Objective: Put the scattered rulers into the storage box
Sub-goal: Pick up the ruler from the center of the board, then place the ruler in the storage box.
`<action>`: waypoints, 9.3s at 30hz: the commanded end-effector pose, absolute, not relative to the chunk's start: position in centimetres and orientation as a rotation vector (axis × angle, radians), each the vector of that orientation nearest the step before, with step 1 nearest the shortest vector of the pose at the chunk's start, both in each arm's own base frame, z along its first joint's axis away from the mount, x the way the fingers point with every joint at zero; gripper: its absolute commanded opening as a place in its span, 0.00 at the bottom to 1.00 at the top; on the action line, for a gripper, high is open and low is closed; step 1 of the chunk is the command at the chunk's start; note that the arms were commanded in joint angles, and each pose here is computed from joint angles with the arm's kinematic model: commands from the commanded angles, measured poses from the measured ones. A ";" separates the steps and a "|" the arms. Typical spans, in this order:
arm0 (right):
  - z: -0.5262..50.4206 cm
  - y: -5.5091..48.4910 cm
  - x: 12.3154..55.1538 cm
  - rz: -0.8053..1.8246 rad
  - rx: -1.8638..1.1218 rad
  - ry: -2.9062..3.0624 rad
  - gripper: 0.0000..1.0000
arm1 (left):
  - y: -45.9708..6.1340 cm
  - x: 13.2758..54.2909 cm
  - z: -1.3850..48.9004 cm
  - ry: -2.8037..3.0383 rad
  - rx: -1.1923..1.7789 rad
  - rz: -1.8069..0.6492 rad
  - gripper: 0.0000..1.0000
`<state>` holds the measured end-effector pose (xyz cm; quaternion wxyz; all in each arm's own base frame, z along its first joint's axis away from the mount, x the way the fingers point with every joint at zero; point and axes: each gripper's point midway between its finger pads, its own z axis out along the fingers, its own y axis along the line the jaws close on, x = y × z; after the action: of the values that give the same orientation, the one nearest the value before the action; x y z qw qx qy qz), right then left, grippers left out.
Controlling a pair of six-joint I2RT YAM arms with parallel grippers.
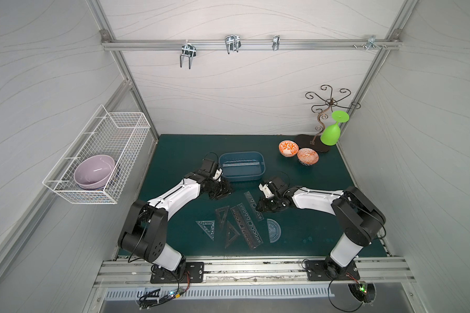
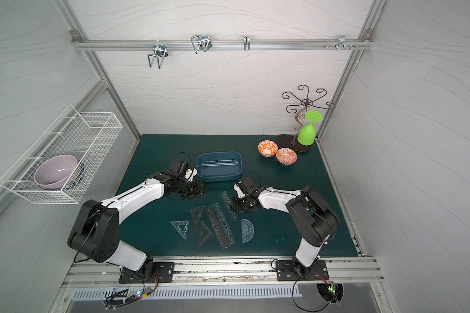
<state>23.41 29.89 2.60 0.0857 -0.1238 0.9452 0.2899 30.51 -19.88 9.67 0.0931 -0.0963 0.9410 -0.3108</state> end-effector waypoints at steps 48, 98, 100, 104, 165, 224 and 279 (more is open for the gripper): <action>2.8 27.2 24.1 1.153 -0.201 2.748 0.26 | -29.8 33.0 3.7 2.915 -0.149 -0.955 0.42; 4.6 29.3 25.1 1.270 -0.244 2.691 0.26 | -28.7 30.1 1.3 2.932 -0.148 -0.957 0.27; 4.4 29.7 25.0 1.275 -0.254 2.697 0.27 | -28.6 29.9 1.2 2.934 -0.151 -0.955 0.27; 3.7 30.6 24.5 1.298 -0.266 2.723 0.26 | -28.4 29.8 1.0 2.937 -0.159 -0.950 0.27; 22.3 30.9 30.7 1.591 -0.050 2.107 0.00 | -30.7 31.0 20.5 2.188 0.059 -1.918 0.61; 24.0 30.2 32.8 1.910 -0.438 2.204 0.04 | -26.8 26.9 22.1 2.272 0.329 -1.800 0.00; 12.4 39.1 51.0 1.008 0.013 2.150 0.26 | -13.8 32.3 15.2 2.605 -0.249 -0.728 0.73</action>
<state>50.75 39.99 11.85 0.3647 0.0057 0.8395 0.4028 31.93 -13.77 14.82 0.2096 -0.0941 0.9387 -0.2569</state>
